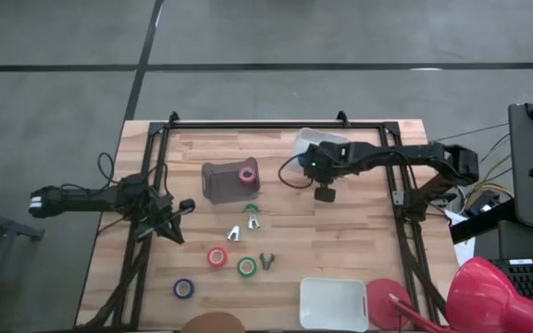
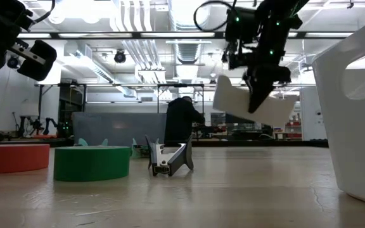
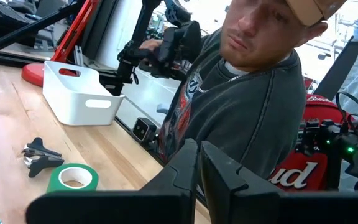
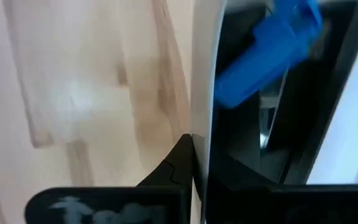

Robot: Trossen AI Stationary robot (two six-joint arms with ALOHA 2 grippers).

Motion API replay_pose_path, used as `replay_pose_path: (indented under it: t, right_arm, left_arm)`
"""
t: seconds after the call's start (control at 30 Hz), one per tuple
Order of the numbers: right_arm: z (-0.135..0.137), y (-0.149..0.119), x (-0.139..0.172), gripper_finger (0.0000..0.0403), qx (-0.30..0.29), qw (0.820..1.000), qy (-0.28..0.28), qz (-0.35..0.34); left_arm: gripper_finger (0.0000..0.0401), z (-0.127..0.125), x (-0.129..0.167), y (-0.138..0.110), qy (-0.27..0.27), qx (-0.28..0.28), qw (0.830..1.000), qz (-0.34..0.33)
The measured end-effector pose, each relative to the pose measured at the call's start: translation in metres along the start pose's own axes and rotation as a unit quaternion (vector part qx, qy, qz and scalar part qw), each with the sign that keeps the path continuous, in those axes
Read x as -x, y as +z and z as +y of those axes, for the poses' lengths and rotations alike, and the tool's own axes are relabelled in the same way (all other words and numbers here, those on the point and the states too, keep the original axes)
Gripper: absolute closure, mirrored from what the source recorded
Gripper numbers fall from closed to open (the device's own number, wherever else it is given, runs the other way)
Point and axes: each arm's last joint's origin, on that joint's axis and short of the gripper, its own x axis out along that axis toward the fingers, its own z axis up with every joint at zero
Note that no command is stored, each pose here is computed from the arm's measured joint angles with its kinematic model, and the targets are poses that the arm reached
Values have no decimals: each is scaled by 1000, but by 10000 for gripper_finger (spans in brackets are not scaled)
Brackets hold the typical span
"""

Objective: Pick and place Stapler, Stapler remover, tape
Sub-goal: Adjust the top white bin on the table

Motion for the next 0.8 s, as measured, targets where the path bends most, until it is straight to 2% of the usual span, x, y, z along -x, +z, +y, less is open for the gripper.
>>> replay_pose_path:
  t: [0.07,0.2,0.33,0.43,0.5,0.6,0.67,0.8]
  right_arm:
    - [-4,-2,-6,395,-9,1000,11,17]
    - [-6,-4,-21,395,-21,996,80,34]
    - [-6,-2,-31,395,-41,995,85,40]
    - [-11,3,-41,395,-126,990,56,33]
    - [-19,8,-45,395,-178,983,49,5]
    - [-26,19,-46,395,-212,975,41,-61]
    - [-30,25,-46,395,-257,961,25,-95]
    - [-44,24,-53,394,-389,916,20,-96]
  left_arm:
    - [378,0,0,0,0,0,1000,0]
    - [378,0,0,0,0,0,1000,0]
    - [378,0,0,0,0,0,1000,0]
    - [378,0,0,0,0,0,1000,0]
    - [378,0,0,0,0,0,1000,0]
    - [378,0,0,0,0,0,1000,0]
    - [378,0,0,0,0,0,1000,0]
    - [378,0,0,0,0,0,1000,0]
